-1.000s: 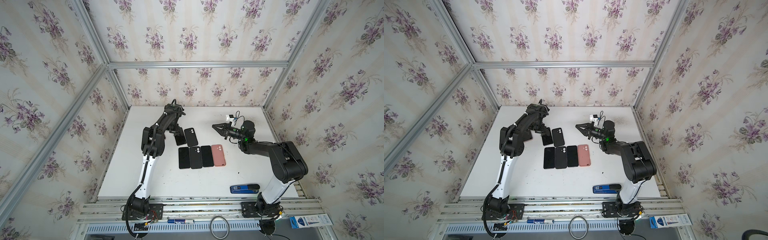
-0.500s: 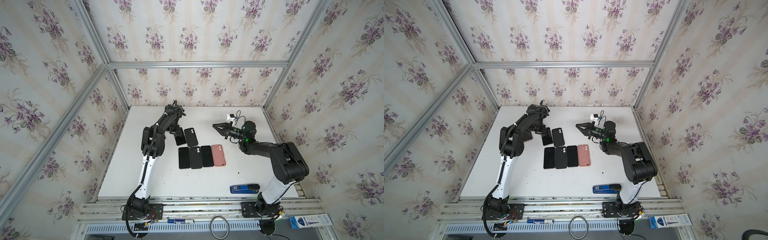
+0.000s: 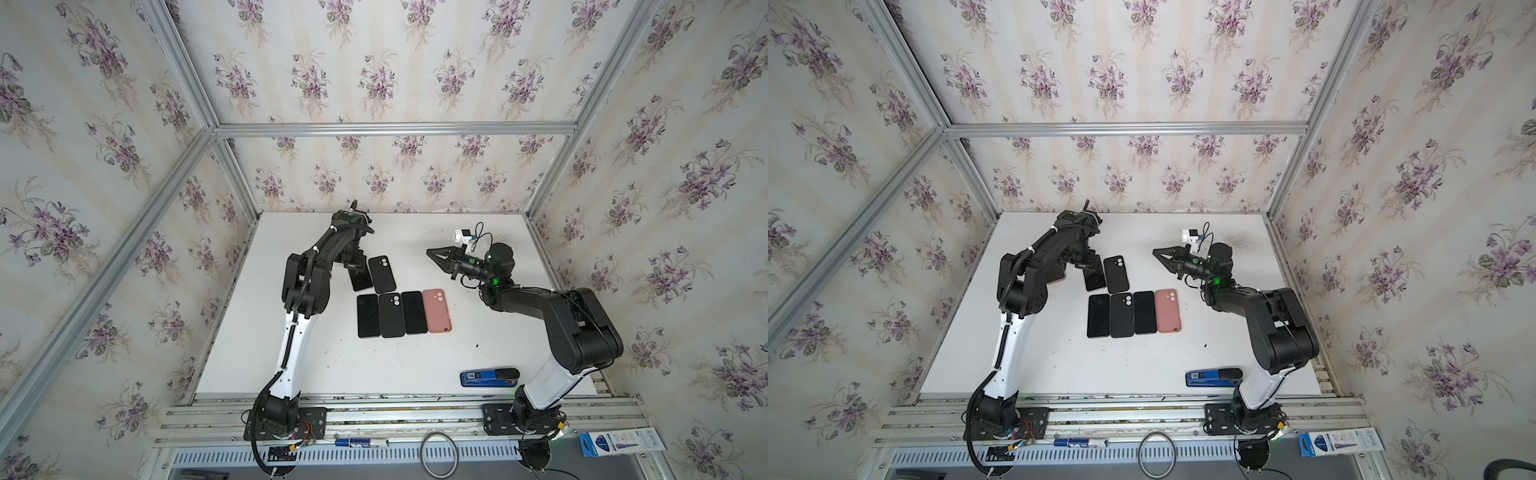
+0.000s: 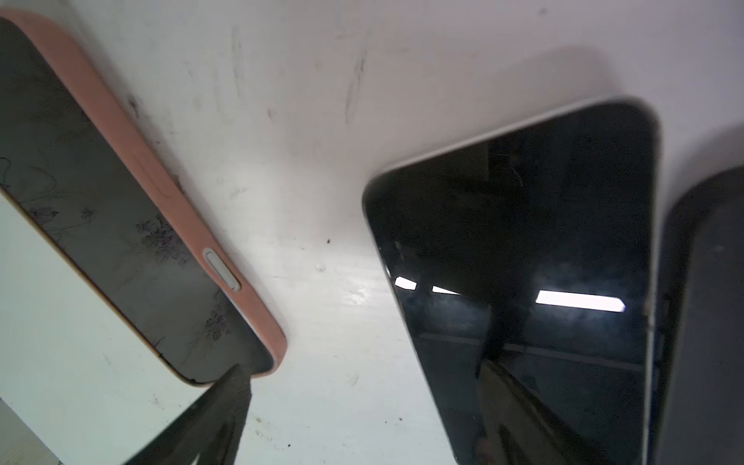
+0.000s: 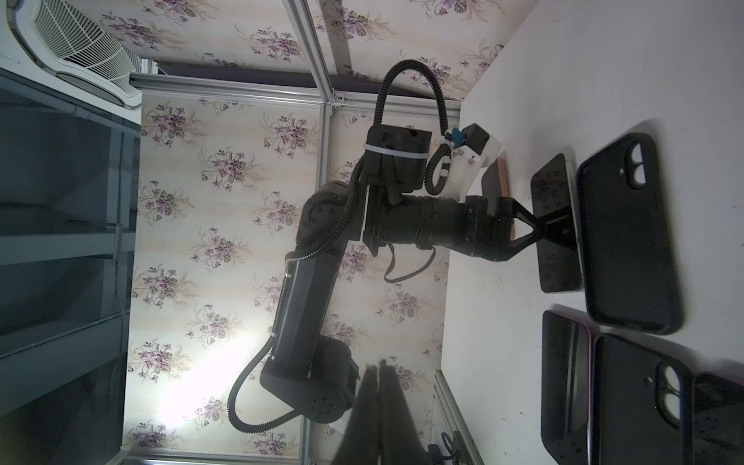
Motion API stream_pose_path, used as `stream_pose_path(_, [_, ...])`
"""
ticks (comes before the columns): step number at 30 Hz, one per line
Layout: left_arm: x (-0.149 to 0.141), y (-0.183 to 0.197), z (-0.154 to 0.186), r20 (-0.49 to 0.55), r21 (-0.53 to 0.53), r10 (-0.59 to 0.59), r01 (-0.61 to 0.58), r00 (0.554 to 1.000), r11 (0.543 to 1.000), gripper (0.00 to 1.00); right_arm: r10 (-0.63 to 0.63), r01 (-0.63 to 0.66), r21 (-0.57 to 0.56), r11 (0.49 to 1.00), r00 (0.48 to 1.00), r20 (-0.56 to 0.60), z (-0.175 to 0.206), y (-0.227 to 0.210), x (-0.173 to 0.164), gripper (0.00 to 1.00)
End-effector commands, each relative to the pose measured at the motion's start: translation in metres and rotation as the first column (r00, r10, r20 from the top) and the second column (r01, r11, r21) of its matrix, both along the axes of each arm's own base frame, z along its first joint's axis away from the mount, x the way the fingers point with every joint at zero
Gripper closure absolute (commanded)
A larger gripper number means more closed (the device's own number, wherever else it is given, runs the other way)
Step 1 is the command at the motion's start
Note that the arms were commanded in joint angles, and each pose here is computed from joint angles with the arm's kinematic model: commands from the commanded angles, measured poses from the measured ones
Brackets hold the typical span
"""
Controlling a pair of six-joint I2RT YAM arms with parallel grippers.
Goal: Take the phone out of the phone case
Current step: Move the phone to the top-center of the table.
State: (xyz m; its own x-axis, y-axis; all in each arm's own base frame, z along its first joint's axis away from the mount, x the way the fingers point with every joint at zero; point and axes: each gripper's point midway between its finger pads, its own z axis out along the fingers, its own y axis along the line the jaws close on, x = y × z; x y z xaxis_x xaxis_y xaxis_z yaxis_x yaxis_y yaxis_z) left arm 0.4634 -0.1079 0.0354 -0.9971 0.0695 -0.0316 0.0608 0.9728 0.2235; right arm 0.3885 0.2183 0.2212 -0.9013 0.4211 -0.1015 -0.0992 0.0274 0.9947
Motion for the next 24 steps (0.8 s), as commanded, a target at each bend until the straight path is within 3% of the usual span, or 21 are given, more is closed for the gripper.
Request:
stream_pose_path(1, [0.0,0.004,0.005,0.023,0.005,0.025,-0.025,0.999,1.0,0.07,-0.002,0.002,-0.013,1.0,0.999,0.047,0.008,0.0,-0.002,0.93])
stream_pose_path(9, [-0.004,0.005,0.022,0.092,-0.027,0.041,-0.038,0.995,0.999,0.01,0.0,0.003,-0.046,0.999,0.997,0.071,0.014,0.004,-0.008,0.89])
stream_pose_path(15, [-0.001,0.003,0.037,0.146,-0.071,0.049,-0.039,0.988,0.997,0.01,0.007,0.0,-0.077,0.997,0.996,0.092,0.015,0.004,-0.015,0.76])
stream_pose_path(17, [0.001,0.0,0.046,0.184,-0.093,0.043,-0.026,0.982,0.995,0.0,0.01,0.001,-0.102,0.995,0.995,0.101,0.014,0.003,-0.017,0.69])
stream_pose_path(24, [-0.001,0.0,0.105,0.414,-0.182,0.029,0.052,0.91,0.982,0.0,0.03,0.024,-0.294,0.956,0.983,0.18,0.011,-0.002,-0.031,0.26])
